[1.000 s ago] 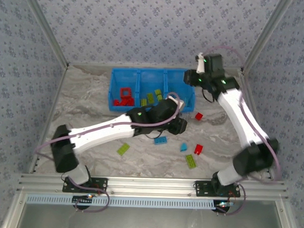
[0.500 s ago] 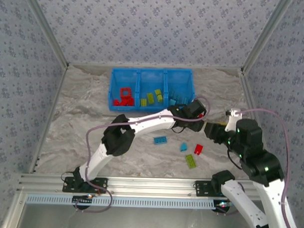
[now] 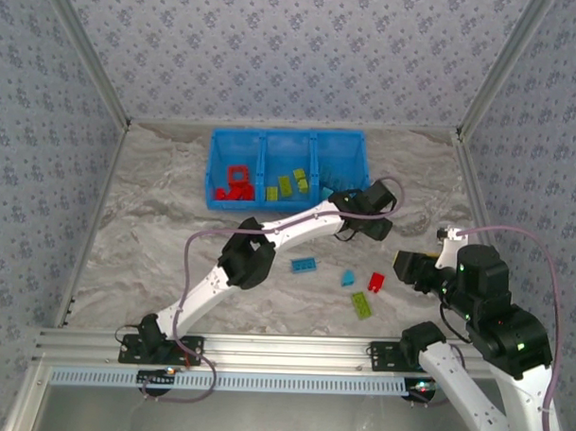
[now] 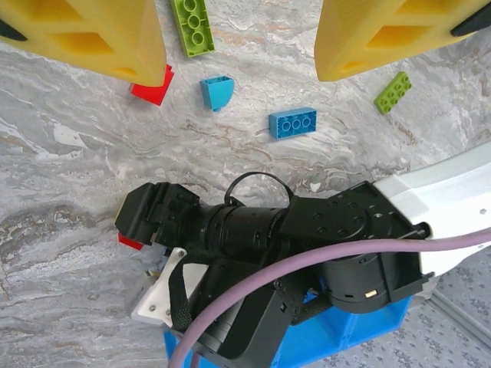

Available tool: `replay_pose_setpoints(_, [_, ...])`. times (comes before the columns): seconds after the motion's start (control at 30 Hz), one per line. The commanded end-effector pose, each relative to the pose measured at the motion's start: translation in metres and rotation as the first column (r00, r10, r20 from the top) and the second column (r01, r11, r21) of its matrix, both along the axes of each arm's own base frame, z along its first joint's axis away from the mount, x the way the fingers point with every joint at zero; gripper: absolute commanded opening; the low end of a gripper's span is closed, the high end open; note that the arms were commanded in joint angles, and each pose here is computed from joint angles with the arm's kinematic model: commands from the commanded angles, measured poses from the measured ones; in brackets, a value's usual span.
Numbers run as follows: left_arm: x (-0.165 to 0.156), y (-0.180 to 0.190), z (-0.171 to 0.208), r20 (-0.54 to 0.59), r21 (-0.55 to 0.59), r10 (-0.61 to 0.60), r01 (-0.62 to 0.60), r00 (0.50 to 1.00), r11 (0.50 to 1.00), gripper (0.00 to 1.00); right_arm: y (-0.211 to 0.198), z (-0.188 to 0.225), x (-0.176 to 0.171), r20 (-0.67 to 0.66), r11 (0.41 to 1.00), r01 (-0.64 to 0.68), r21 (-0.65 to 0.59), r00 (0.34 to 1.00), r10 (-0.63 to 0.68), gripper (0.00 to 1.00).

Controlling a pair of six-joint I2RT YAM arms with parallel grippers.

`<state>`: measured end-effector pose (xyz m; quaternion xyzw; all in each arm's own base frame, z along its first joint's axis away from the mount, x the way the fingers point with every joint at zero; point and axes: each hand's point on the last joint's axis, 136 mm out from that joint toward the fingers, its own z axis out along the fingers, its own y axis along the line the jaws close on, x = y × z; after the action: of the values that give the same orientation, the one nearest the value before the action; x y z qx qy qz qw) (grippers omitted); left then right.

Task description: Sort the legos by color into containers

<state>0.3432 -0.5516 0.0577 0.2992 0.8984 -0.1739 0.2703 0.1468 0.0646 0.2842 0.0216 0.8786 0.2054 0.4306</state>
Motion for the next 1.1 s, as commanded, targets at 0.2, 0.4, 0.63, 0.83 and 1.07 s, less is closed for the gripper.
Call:
replay_pose_setpoints(0.2, [0.011, 0.0, -0.02, -0.004, 0.025, 0.007, -0.007, 1.0, 1.0, 0.68, 0.001, 0.008, -0.001, 0.003, 1.0, 0.004, 0.017, 1.0, -0.004, 0.57])
replay_pose_setpoints(0.4, [0.02, -0.002, -0.028, 0.001, 0.012, 0.018, -0.018, 1.0, 1.0, 0.67, 0.002, 0.005, -0.001, -0.01, 1.0, 0.002, 0.021, 1.0, -0.002, 0.57])
replay_pose_setpoints(0.63, [0.026, -0.009, -0.033, -0.006, -0.025, 0.012, -0.012, 1.0, 1.0, 0.53, 0.004, 0.0, 0.0, -0.018, 1.0, -0.005, 0.031, 1.0, 0.006, 0.57])
replay_pose_setpoints(0.83, [0.02, -0.014, -0.027, -0.028, -0.05, -0.013, 0.011, 1.0, 0.999, 0.3, 0.005, -0.004, 0.002, -0.021, 1.0, -0.003, 0.024, 1.0, 0.004, 0.57])
replay_pose_setpoints(1.07, [-0.007, -0.025, 0.051, 0.042, -0.154, -0.022, 0.028, 0.999, 0.988, 0.23, 0.012, 0.01, 0.005, 0.043, 0.998, -0.059, 0.023, 0.997, 0.058, 0.56])
